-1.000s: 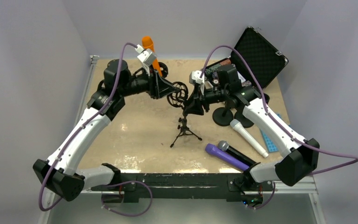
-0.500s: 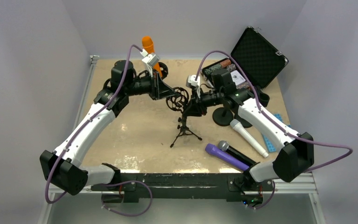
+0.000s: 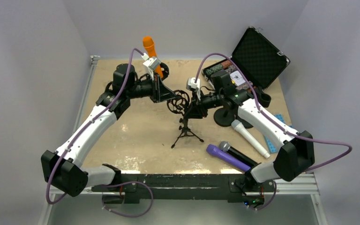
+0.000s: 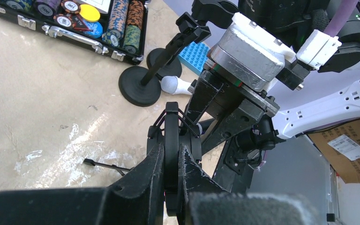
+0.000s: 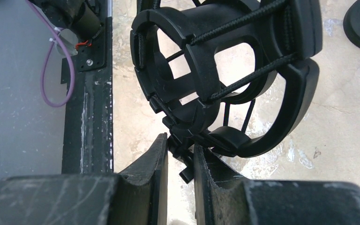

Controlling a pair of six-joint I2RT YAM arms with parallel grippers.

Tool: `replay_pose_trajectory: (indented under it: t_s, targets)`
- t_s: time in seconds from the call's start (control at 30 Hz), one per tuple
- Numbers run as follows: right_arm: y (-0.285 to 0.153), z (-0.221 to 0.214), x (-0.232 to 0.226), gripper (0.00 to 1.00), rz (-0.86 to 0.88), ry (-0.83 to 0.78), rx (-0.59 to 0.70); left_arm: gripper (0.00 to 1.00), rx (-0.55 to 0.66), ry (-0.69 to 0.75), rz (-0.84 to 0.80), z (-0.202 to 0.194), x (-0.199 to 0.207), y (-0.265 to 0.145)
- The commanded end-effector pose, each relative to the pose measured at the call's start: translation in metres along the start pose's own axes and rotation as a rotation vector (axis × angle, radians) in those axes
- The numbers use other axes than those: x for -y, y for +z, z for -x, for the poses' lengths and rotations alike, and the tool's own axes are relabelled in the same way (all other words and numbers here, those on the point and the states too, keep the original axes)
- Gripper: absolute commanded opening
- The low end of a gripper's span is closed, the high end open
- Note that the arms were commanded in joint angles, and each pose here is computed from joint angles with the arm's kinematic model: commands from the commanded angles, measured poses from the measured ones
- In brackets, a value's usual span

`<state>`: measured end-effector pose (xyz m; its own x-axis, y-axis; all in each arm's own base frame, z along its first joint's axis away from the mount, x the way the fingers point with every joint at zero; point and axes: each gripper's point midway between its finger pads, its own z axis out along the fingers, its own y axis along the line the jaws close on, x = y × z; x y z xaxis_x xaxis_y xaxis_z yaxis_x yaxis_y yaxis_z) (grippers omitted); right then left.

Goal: Remove the microphone from the stand

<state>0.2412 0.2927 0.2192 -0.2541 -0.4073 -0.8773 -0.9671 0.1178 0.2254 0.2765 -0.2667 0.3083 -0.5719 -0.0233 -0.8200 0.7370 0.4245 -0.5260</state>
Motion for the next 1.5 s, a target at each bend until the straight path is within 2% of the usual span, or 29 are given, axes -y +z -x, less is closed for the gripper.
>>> replay_pose_trajectory:
  t_s: [0.0,0.27,0.3,0.47,0.5,0.6,0.77,0.93,1.27,1.47]
  targets:
    - [0.004,-0.014,0.006,0.00,-0.025,-0.065,-0.051,0.00,-0.098,-0.047,0.061,-0.034,-0.025,0.008]
    - [0.001,-0.015,0.010,0.00,-0.055,-0.058,-0.056,0.00,-0.127,-0.045,0.076,-0.044,-0.035,0.009]
    - [-0.001,-0.014,0.012,0.00,-0.069,-0.049,-0.054,0.06,-0.118,-0.027,0.060,-0.041,-0.030,0.008]
    - [-0.017,-0.011,0.018,0.00,-0.145,-0.054,-0.062,0.67,-0.023,0.106,-0.014,-0.001,0.000,-0.002]
    - [-0.022,-0.010,0.019,0.00,-0.164,-0.056,-0.060,0.74,-0.005,0.130,-0.017,0.008,0.006,-0.005]
    - [-0.035,-0.009,0.021,0.00,-0.210,-0.057,-0.063,0.86,0.047,0.186,-0.016,0.035,0.019,-0.015]
    - [-0.059,-0.002,0.028,0.00,-0.298,-0.067,-0.045,0.87,0.095,0.212,-0.030,0.057,0.031,-0.023]
    - [-0.082,-0.002,0.039,0.00,-0.366,-0.048,-0.045,0.86,0.092,0.179,-0.055,0.053,0.035,-0.023]
    - [-0.108,-0.034,0.053,0.00,-0.418,0.012,-0.119,0.86,0.091,0.157,-0.054,0.047,0.032,-0.022]
    - [-0.125,-0.031,0.062,0.00,-0.467,0.025,-0.107,0.86,0.093,0.155,-0.051,0.044,0.032,-0.023]
